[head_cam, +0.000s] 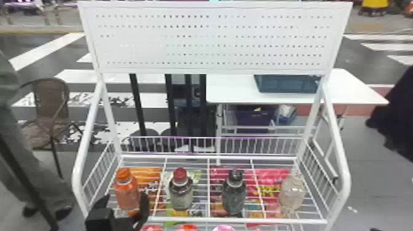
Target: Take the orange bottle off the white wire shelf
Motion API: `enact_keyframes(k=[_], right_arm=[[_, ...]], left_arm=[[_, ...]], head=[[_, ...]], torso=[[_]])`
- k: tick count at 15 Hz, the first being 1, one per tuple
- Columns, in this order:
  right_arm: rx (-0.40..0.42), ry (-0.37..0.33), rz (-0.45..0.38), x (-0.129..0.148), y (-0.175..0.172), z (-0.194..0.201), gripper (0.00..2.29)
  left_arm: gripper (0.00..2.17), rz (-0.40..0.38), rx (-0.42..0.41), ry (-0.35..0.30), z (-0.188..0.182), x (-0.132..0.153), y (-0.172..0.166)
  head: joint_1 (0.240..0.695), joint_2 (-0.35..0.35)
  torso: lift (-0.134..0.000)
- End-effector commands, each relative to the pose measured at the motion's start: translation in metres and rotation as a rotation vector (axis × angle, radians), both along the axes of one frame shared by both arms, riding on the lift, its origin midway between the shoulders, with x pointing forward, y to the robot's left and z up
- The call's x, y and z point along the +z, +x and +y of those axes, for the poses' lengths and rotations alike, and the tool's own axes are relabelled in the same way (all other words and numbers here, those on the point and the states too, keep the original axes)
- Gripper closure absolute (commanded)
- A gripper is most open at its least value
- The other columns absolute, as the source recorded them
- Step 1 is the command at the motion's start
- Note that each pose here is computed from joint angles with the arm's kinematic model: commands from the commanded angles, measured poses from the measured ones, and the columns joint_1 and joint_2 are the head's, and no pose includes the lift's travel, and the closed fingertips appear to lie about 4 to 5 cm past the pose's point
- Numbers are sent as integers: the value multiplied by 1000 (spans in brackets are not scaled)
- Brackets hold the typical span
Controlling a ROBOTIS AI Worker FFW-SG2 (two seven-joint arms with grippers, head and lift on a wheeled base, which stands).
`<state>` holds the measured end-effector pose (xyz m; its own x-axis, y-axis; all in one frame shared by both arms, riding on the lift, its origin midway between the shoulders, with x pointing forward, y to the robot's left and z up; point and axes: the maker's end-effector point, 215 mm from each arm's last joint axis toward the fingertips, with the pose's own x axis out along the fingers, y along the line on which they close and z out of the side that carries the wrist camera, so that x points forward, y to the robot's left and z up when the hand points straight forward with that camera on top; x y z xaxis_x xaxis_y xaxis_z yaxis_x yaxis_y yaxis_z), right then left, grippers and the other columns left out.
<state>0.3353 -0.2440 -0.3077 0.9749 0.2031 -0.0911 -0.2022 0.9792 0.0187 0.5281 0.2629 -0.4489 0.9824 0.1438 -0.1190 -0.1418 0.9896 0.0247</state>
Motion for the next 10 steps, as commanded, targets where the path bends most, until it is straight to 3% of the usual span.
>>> enact_keyframes(k=[1,6,9,10], right_arm=[[1,-2,2,-1,-1,0,144],[1,-12,8,-1,-4,-2,144],[2,-14,3,1,-4,-2,144],[4,-14,5,0,-4,-1,144]], left_arm=[[103,-5,0,5,1,0,8],[110,-11,1,6,2,1,20],[647,-11,2,5,1,0,20],[701,-14,3,5,1,1,19]], head=[[499,0],[499,0],[499,0],[499,0]], torso=[[0],[0],[0],[0]])
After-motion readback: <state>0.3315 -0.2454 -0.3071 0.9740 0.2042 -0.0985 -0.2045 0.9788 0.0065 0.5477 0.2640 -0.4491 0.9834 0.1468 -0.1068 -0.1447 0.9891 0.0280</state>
